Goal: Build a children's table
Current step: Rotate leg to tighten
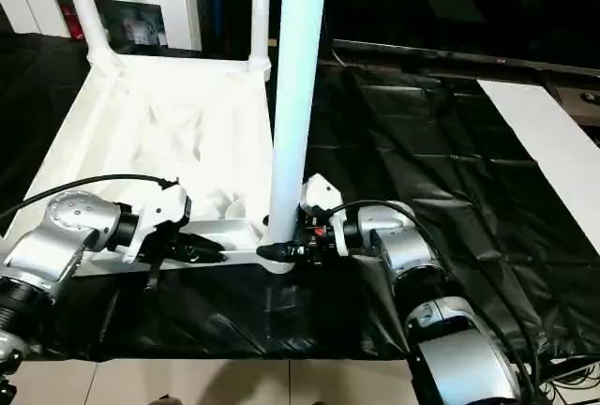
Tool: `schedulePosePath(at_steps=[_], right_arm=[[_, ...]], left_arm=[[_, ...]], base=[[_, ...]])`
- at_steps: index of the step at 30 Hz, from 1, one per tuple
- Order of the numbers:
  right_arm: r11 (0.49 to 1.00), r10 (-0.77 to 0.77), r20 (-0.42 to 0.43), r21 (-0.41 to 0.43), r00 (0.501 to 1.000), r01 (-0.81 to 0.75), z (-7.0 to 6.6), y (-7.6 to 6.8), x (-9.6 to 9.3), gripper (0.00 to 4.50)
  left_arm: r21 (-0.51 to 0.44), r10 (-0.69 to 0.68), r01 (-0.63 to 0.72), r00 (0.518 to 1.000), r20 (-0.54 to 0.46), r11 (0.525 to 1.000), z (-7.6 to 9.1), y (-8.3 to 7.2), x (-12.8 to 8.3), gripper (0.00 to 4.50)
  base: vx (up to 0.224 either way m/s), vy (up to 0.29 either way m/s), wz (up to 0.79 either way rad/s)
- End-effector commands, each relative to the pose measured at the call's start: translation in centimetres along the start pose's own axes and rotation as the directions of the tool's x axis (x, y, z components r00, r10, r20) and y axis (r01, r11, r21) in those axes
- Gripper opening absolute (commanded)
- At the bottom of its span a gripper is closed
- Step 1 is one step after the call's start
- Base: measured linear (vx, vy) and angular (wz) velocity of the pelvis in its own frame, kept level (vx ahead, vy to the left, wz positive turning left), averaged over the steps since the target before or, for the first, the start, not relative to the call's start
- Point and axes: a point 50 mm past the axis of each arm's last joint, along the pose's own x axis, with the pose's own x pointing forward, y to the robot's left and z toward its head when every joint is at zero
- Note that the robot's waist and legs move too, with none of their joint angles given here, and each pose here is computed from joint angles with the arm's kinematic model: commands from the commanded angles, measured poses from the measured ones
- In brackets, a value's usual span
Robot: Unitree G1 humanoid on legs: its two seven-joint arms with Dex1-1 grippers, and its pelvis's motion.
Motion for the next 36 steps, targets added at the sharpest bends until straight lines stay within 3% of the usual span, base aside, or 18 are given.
schedulePosePath(at_steps=[1,9,15,19,23,28,31,34,36], right_arm=[[1.000,0.017,-0.005,-0.011,1.000,-0.017,0.3,-0.1,-0.1,2.58],[1.000,0.016,0.014,0.005,1.000,-0.016,0.2,-0.1,0.2,2.56],[0.992,-0.113,0.104,0.073,0.988,0.106,-0.3,-0.1,0.7,2.56],[0.921,-0.372,0.167,0.189,0.913,0.340,-1.7,0.4,2.2,2.56],[0.843,-0.521,0.185,0.266,0.833,0.468,-2.1,1.3,4.7,2.55],[0.799,-0.583,0.156,0.291,0.797,0.527,-1.7,1.4,6.8,2.54],[0.774,-0.620,0.165,0.289,0.767,0.563,-0.3,1.2,8.5,2.54],[0.759,-0.640,0.195,0.306,0.743,0.574,0.2,0.9,8.1,2.89],[0.775,-0.622,0.203,0.292,0.756,0.560,-0.1,0.6,6.9,3.28]], left_arm=[[0.015,-0.065,0.065,0.998,-0.004,0.998,0.1,-0.4,0.5,0.00],[0.013,-0.057,0.057,0.998,-0.008,0.998,0.1,-0.3,0.5,0.00],[0.003,0.038,-0.038,0.999,0.013,0.999,0.6,0.4,1.1,0.00],[-0.019,0.182,-0.181,0.982,0.053,0.983,1.7,1.0,3.2,0.00],[-0.047,0.228,-0.225,0.970,0.088,0.973,2.7,0.4,5.9,0.00],[-0.058,0.240,-0.235,0.967,0.090,0.970,3.3,0.0,7.6,0.00],[-0.056,0.238,-0.234,0.968,0.077,0.971,3.8,-0.2,8.9,0.00],[-0.045,0.245,-0.242,0.968,0.059,0.969,3.8,0.1,8.8,0.00],[-0.044,0.251,-0.249,0.966,0.055,0.968,3.5,0.3,8.2,0.00]], base=[[0.000,0.000,0.00],[0.000,0.000,0.00],[0.000,0.000,0.00],[0.000,0.000,0.00],[0.000,0.000,0.00],[0.000,0.000,0.00],[0.000,0.000,0.00],[0.000,0.000,0.00],[0.000,0.000,0.00]])
